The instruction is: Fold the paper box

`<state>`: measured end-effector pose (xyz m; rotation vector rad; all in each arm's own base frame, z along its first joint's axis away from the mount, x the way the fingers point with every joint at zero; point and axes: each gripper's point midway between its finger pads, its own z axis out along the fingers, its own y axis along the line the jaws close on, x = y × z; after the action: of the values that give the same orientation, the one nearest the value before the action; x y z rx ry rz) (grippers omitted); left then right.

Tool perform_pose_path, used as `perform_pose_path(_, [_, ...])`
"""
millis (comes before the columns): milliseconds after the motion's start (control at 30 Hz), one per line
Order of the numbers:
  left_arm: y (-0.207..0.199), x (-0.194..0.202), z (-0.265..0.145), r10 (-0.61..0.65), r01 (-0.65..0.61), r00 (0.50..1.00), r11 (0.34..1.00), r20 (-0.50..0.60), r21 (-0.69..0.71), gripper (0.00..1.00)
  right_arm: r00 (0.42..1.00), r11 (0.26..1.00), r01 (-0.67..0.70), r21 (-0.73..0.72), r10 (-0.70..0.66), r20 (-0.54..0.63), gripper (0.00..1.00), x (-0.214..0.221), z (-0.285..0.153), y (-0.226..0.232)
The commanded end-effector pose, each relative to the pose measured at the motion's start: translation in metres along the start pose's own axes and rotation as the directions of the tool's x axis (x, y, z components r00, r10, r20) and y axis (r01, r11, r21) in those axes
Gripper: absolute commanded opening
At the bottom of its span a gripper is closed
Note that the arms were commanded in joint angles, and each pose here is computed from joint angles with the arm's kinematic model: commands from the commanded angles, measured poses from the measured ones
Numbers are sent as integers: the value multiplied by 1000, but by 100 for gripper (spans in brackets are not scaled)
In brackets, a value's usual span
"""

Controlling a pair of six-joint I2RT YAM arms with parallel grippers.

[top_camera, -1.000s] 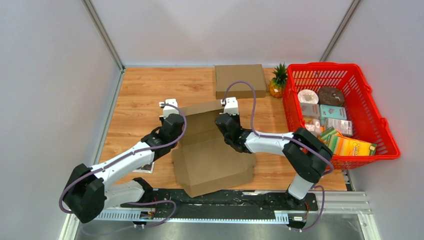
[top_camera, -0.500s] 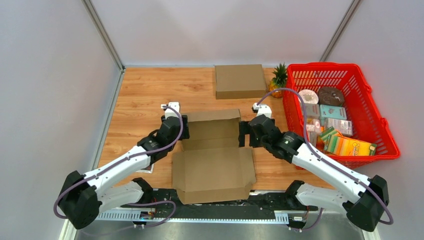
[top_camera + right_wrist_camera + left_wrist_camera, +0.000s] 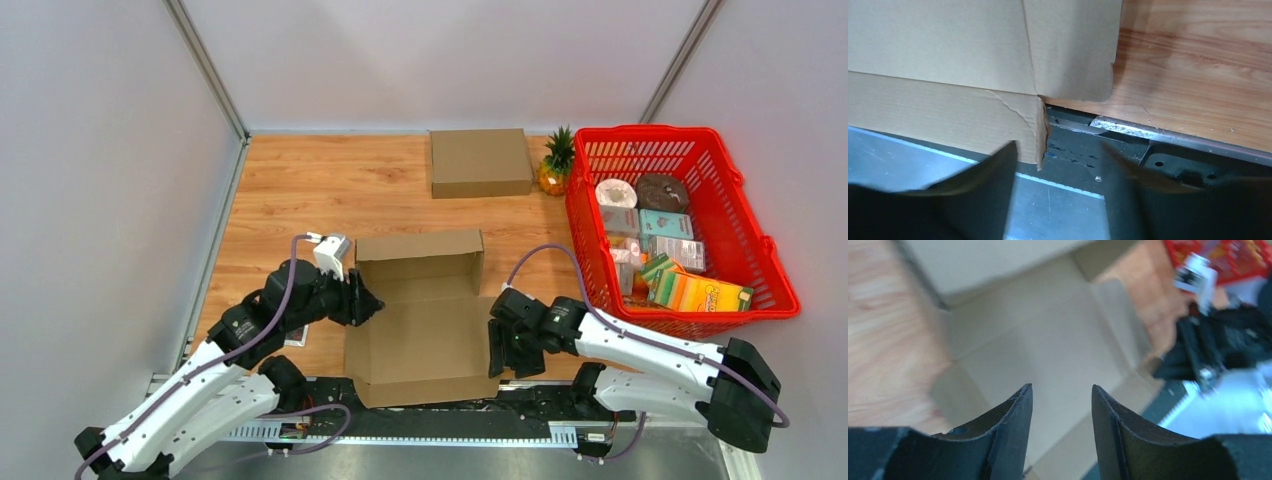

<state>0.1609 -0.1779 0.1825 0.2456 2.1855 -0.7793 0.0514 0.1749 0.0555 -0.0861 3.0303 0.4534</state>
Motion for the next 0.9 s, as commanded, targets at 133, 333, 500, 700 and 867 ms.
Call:
perform_pose_path(133, [-93,18,-24,267,-241,963,904,-25,353,69,996,992,-62,-106,69,64,28,-15,10,31])
perform_pose_path(333, [-121,98,19,822,-742,553,559,-133,369,73,994,980,-86,-181,96,50,0,-13,0,41])
perform_pose_path(500, [-138,142,41,937,-831,324,349,-132,433,75,994,970,-82,-230,97,52,0,-19,-27,46])
perform_pose_path(700, [-156,156,52,958,-831,269,281,-95,481,76,998,964,-47,-261,58,35,0,-16,-48,54])
perform_pose_path(867, [-144,162,68,967,-864,199,251,-161,437,74,998,953,-39,-300,50,31,0,-16,-61,60])
